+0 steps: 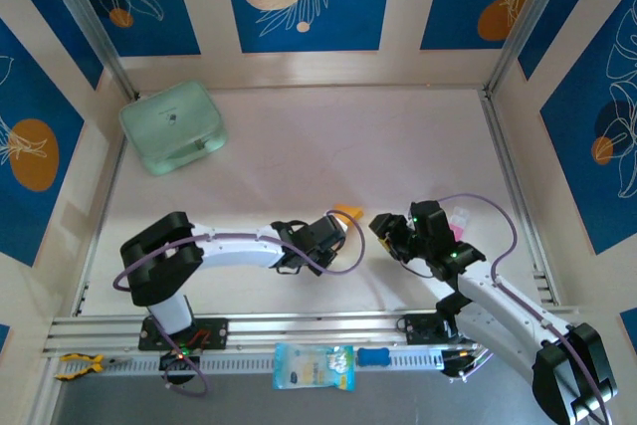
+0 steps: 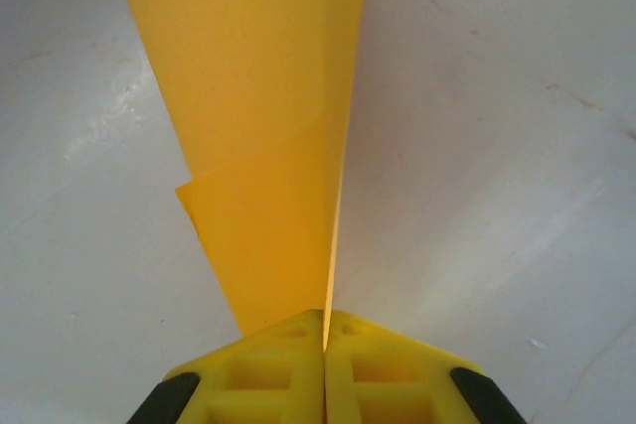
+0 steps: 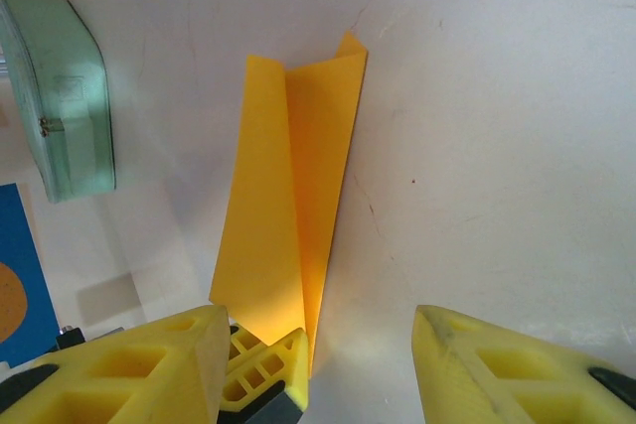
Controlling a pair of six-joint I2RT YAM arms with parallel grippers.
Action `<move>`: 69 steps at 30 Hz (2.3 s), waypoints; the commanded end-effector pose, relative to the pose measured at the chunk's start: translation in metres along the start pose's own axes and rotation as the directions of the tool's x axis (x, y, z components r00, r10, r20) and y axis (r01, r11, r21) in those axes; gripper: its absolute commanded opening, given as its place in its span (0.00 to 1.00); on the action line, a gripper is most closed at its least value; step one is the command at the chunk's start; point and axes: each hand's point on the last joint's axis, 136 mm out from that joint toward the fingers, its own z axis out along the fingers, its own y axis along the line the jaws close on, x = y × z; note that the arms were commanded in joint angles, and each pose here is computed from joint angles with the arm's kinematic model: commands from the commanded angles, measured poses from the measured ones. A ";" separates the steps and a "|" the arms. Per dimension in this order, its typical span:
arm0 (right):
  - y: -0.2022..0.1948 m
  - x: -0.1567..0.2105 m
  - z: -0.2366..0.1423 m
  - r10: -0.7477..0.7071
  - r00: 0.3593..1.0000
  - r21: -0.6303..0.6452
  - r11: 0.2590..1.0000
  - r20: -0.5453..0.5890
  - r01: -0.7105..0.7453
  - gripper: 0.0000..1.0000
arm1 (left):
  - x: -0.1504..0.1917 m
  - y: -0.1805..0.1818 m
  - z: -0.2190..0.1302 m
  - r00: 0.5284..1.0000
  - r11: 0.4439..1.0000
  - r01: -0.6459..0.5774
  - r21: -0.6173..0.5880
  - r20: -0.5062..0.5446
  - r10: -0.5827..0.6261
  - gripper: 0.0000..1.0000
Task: Fold a paper plane with a square sheet of paper (pick it up from the middle)
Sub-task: Fold the wing for the fifth time at the center of the table.
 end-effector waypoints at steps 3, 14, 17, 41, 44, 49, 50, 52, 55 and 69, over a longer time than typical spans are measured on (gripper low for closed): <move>-0.003 0.005 0.001 0.008 1.000 -0.002 1.000 -0.004 -0.008 0.52 | 0.000 -0.005 0.003 0.999 0.996 0.046 0.075 -0.015 -0.045 0.08; -0.003 0.013 0.011 -0.016 0.999 -0.007 1.000 -0.046 0.015 0.52 | 0.008 -0.012 0.010 0.985 0.942 0.172 0.289 -0.075 -0.157 0.08; -0.003 0.015 0.016 -0.027 0.998 -0.009 1.000 -0.064 0.027 0.51 | 0.006 -0.015 0.009 0.980 0.910 0.199 0.365 -0.092 -0.177 0.07; 0.033 0.035 0.060 -0.226 0.940 -0.161 0.969 -0.257 0.189 0.20 | -0.004 -0.032 0.008 0.925 0.638 0.379 0.671 -0.259 -0.277 0.03; 0.037 0.038 0.063 -0.246 0.931 -0.181 0.963 -0.270 0.202 0.16 | -0.003 -0.032 0.010 0.916 0.622 0.401 0.672 -0.282 -0.285 0.02; 0.043 0.045 0.067 -0.276 0.916 -0.204 0.953 -0.290 0.223 0.13 | -0.002 -0.031 0.012 0.904 0.599 0.427 0.678 -0.309 -0.294 0.02; 0.041 0.045 0.069 -0.272 0.917 -0.194 0.956 -0.293 0.221 0.12 | -0.002 -0.030 0.013 0.901 0.597 0.433 0.676 -0.313 -0.300 0.02; 0.037 0.044 0.072 -0.256 0.922 -0.175 0.961 -0.292 0.212 0.11 | -0.004 -0.029 0.013 0.897 0.586 0.441 0.679 -0.319 -0.306 0.02; 0.033 0.045 0.075 -0.245 0.926 -0.166 0.965 -0.289 0.203 0.11 | -0.005 -0.030 0.013 0.891 0.574 0.454 0.682 -0.331 -0.311 0.01; 0.020 0.043 0.078 -0.222 0.936 -0.137 0.972 -0.272 0.190 0.10 | -0.007 -0.031 0.020 0.849 0.528 0.528 0.665 -0.400 -0.345 0.00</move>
